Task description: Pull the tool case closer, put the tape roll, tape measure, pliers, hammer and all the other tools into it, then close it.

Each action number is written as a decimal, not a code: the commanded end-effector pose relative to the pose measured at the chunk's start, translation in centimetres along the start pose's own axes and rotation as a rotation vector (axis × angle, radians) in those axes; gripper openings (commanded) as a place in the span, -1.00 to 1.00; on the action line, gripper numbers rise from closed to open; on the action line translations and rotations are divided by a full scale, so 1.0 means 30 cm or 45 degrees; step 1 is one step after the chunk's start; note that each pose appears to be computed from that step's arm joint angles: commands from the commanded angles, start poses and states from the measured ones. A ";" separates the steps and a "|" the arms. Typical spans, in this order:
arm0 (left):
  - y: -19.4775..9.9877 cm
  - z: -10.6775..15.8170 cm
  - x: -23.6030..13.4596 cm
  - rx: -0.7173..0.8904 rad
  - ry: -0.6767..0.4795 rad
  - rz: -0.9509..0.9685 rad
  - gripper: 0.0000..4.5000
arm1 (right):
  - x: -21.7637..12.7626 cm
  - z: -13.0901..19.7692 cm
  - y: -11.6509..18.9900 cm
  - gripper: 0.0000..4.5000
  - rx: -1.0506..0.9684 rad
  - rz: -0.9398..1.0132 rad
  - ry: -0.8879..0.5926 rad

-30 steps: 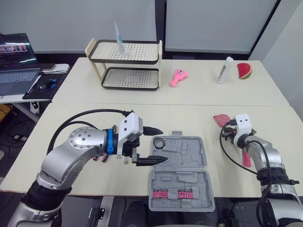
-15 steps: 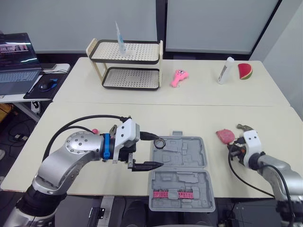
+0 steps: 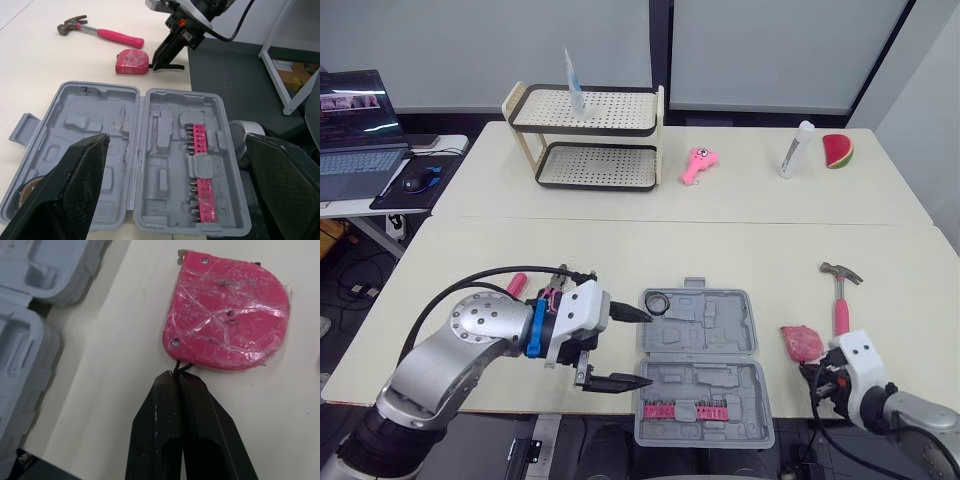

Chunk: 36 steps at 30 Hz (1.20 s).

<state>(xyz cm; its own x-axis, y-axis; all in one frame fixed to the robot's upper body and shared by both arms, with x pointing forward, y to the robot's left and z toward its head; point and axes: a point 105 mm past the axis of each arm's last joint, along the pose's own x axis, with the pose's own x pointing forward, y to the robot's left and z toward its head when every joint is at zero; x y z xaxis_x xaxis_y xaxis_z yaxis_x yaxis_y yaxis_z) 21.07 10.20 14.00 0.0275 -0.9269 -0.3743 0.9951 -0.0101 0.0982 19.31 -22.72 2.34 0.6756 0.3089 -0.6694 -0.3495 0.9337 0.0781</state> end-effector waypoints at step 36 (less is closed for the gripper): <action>-0.058 0.009 0.007 0.042 -0.007 -0.050 1.00 | -0.174 -0.038 0.106 -0.27 -0.074 0.263 0.253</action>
<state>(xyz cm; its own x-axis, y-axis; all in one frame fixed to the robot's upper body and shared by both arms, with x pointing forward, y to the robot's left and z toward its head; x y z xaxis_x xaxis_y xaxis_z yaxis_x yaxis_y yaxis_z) 19.64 10.12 13.42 -0.0106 -0.9258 -0.3777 0.9957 -0.0443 0.0808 14.01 -22.04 3.87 0.4518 0.4045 -0.7951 -0.4602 0.8692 0.1808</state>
